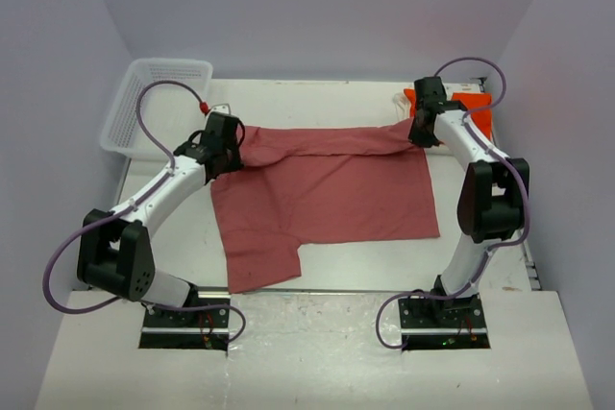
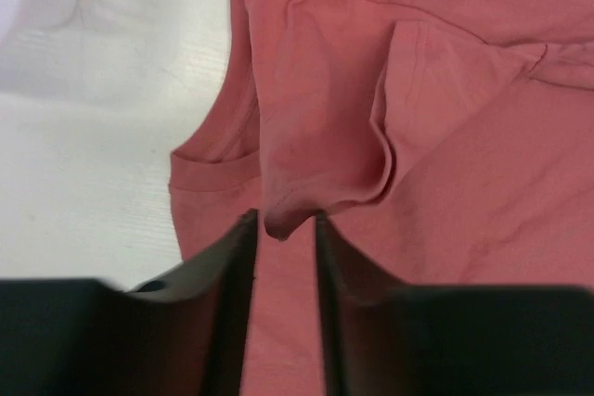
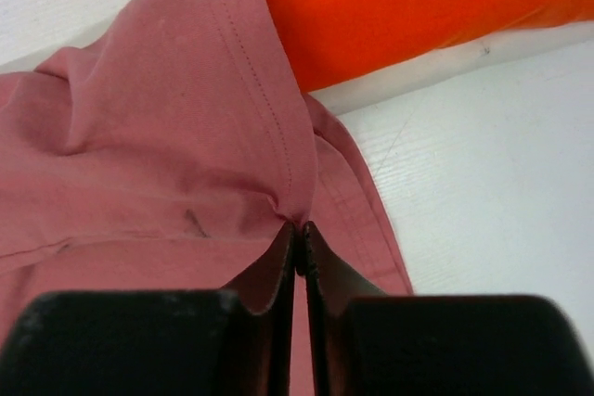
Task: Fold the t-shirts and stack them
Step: Fold the flattened tshirt in 1/3 of the way
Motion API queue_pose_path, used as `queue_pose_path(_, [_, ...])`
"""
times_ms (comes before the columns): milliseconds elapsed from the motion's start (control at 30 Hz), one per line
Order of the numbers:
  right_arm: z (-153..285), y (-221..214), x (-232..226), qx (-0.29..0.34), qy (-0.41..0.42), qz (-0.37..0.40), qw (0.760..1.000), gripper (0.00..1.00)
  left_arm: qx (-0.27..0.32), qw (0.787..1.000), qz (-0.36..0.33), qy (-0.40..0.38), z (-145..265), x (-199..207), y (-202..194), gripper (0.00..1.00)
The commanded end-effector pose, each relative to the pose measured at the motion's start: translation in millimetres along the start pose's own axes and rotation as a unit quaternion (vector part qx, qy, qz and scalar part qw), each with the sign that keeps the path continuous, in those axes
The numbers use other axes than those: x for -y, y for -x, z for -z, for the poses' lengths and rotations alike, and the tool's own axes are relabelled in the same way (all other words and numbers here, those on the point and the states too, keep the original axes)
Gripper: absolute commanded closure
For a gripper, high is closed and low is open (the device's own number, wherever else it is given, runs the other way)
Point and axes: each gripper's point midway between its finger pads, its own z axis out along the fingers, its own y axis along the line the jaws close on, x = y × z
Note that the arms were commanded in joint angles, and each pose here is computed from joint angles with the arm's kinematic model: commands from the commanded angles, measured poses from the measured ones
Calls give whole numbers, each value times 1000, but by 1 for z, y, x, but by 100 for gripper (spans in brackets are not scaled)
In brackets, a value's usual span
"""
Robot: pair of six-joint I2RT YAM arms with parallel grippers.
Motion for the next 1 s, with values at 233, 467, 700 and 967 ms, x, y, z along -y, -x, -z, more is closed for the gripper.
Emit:
queue_pose_path(233, [35, 17, 14, 40, -28, -26, 998, 50, 103, 992, 60, 50, 50, -13, 11, 48])
queue_pose_path(467, [51, 40, -11, 75, 21, -9, 997, 35, 103, 994, 41, 20, 29, 33, 61, 73])
queue_pose_path(700, [64, 51, -44, 89, 87, 11, 992, 100, 40, 998, 27, 29, -47, 54, 64, 100])
queue_pose_path(967, [47, 48, -58, 78, 107, 32, 991, 100, 11, 997, 50, 52, -107, 12, 75, 100])
